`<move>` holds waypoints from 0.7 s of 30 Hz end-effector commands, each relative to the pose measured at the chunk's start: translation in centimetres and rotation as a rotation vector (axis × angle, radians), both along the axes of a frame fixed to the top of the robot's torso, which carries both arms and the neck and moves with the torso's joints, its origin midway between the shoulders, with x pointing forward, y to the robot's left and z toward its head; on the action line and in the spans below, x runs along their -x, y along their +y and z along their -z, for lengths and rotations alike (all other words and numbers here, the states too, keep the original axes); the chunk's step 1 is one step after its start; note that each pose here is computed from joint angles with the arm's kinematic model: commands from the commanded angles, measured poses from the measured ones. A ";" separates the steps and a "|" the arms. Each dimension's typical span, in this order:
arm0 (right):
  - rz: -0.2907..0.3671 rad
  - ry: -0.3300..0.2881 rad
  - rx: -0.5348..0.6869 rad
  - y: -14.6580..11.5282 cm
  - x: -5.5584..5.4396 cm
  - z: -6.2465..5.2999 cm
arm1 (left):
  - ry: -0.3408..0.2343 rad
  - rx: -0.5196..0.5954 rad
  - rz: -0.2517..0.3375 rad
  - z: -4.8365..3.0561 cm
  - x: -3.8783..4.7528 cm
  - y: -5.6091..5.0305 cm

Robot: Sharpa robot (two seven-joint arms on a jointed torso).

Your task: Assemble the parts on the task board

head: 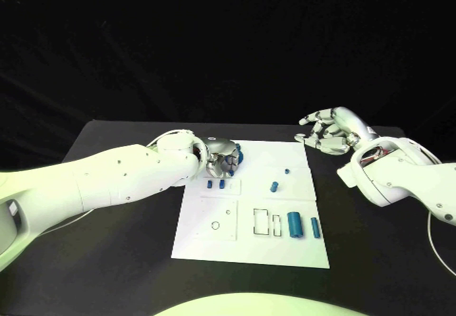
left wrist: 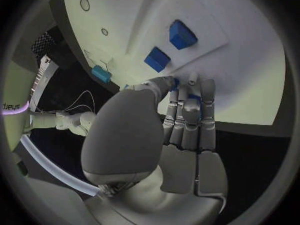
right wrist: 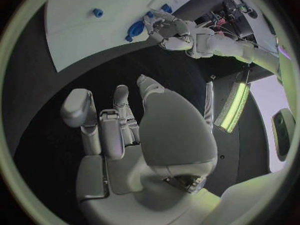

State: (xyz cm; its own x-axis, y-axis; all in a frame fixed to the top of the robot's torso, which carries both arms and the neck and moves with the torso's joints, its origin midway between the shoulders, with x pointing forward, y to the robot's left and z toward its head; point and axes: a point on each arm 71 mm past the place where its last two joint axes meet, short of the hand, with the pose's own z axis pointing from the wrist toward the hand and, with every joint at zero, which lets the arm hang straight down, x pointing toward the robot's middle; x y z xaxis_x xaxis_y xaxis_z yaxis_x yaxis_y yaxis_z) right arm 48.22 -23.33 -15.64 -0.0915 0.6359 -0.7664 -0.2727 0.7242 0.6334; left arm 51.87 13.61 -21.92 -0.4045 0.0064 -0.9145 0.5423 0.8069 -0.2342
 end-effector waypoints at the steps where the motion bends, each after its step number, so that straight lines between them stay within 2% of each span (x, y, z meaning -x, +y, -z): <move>1: -0.009 -0.017 -0.003 0.1 0.1 -0.1 | 0.040 -0.014 0.019 0.61 0.37 -0.3; 11: -0.009 -0.013 -0.002 0.1 0.1 -0.1 | 0.048 -0.008 0.026 0.62 0.45 -0.4; 21: 0.001 -0.004 0.005 0.0 0.0 0.0 | 0.028 0.020 0.020 0.43 0.31 -0.3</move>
State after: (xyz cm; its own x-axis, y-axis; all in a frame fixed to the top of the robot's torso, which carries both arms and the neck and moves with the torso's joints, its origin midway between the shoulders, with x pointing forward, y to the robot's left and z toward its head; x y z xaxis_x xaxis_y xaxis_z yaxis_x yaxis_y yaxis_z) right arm 48.24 -23.38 -15.64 -0.0884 0.6370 -0.7658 -0.2692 0.7249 0.6341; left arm 51.80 13.51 -22.02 -0.4129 -0.0010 -0.9108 0.5451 0.8008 -0.2480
